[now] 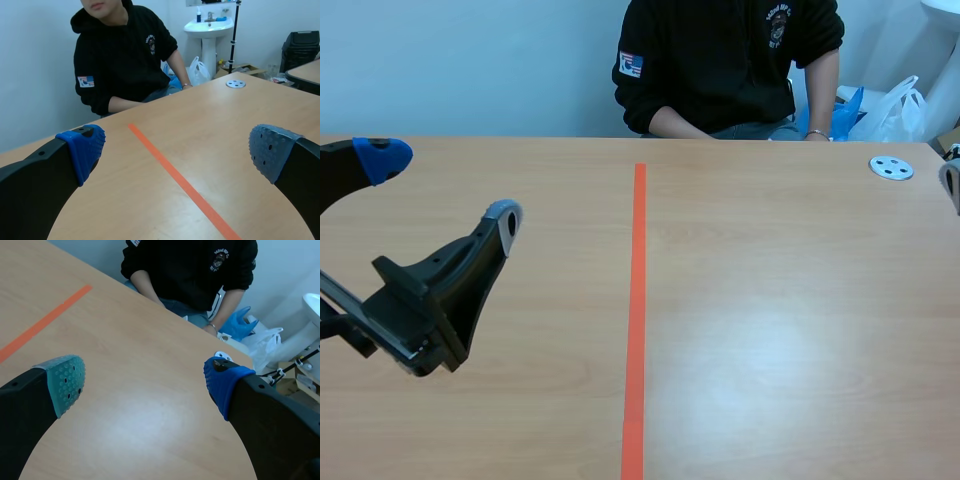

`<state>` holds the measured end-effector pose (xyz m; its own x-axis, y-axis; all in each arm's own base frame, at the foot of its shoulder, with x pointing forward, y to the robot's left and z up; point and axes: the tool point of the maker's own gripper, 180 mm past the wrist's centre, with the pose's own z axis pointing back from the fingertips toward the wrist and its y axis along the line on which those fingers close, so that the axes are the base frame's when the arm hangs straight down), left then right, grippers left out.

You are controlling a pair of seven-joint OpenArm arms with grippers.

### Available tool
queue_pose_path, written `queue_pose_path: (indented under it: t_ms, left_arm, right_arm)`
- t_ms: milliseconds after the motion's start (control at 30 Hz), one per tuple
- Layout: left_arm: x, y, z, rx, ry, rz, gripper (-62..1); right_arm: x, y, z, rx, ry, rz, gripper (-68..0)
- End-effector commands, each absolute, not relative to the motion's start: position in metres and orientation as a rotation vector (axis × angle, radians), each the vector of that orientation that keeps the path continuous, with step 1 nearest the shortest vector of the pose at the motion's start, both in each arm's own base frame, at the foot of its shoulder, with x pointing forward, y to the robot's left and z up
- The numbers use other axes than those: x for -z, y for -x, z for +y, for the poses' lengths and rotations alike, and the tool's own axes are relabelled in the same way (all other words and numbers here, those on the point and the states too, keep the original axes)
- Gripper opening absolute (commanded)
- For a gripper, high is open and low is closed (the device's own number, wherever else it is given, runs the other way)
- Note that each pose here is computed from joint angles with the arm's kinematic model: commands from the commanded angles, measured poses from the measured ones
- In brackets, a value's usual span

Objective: Sort the leaf by its shape. The table is split by an orange tape line. A compound leaf with several leaflets goes to the left side, a simple leaf with one blade goes to the right side. Return to the home posture when a red brick is placed on the table.

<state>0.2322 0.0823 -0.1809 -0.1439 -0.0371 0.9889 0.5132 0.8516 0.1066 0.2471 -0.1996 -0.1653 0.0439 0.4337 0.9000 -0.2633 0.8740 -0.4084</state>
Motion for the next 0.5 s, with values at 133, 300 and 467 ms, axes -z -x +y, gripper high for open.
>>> queue_pose_path:
  t_ms: [133, 300, 467]
  left_arm:
    - [0.1722, -0.2334, 0.0805, 0.531, 0.378, -1.682, 0.8]
    - [0.1699, -0.2375, 0.0804, 0.558, 0.368, -1.684, 0.8]
    - [0.1744, -0.2382, 0.0808, 0.56, 0.361, -1.662, 0.8]
  right_arm:
    - [0.1605, -0.2487, -0.2043, -0.504, 0.164, -1.444, -18.8]
    - [0.1647, -0.2487, -0.2065, -0.499, 0.171, -1.418, -18.8]
    - [0.1672, -0.2485, -0.2077, -0.497, 0.175, -1.403, -18.8]
